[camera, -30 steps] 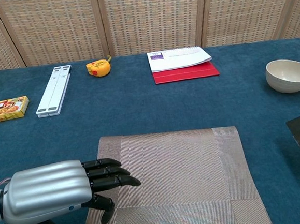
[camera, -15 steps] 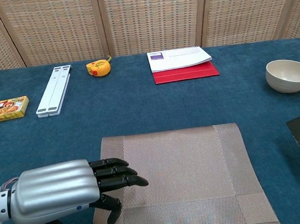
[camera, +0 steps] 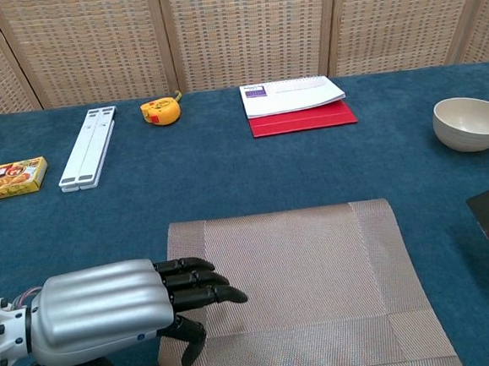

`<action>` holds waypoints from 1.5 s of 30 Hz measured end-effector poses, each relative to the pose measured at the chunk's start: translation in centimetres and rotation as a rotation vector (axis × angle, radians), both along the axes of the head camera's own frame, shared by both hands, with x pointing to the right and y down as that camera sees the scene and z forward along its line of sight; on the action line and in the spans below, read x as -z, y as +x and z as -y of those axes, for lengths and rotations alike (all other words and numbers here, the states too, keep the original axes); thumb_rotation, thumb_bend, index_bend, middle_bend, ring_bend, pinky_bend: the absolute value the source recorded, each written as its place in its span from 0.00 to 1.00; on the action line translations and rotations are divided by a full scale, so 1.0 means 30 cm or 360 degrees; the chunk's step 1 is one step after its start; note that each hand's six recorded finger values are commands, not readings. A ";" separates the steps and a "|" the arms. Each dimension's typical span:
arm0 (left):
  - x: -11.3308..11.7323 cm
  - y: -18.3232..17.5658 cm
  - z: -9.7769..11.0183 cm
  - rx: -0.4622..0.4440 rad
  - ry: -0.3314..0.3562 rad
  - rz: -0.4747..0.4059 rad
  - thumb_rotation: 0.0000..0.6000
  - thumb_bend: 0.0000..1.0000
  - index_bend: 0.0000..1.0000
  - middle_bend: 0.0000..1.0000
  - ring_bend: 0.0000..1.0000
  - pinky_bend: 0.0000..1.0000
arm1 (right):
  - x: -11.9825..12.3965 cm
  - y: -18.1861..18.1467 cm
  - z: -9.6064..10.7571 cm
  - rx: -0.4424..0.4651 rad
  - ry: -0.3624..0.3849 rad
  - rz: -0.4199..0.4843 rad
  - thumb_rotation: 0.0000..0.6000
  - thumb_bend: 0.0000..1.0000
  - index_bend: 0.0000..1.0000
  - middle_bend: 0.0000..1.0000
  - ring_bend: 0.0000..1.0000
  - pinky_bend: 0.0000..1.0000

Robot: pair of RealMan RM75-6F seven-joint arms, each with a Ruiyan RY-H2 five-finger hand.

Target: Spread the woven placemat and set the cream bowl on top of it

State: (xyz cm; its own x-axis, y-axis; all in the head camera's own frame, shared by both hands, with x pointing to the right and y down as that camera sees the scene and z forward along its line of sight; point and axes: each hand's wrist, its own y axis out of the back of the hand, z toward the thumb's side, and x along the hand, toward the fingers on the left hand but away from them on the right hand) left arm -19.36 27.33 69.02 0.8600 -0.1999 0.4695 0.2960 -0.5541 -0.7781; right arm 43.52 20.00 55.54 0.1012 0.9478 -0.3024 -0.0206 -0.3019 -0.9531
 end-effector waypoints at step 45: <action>0.042 0.011 0.746 0.1016 0.0155 -0.0064 1.00 0.53 0.79 0.00 0.00 0.00 | -0.002 -0.013 -0.009 0.0022 -0.0001 -0.0017 1.00 0.00 0.01 0.00 0.00 0.00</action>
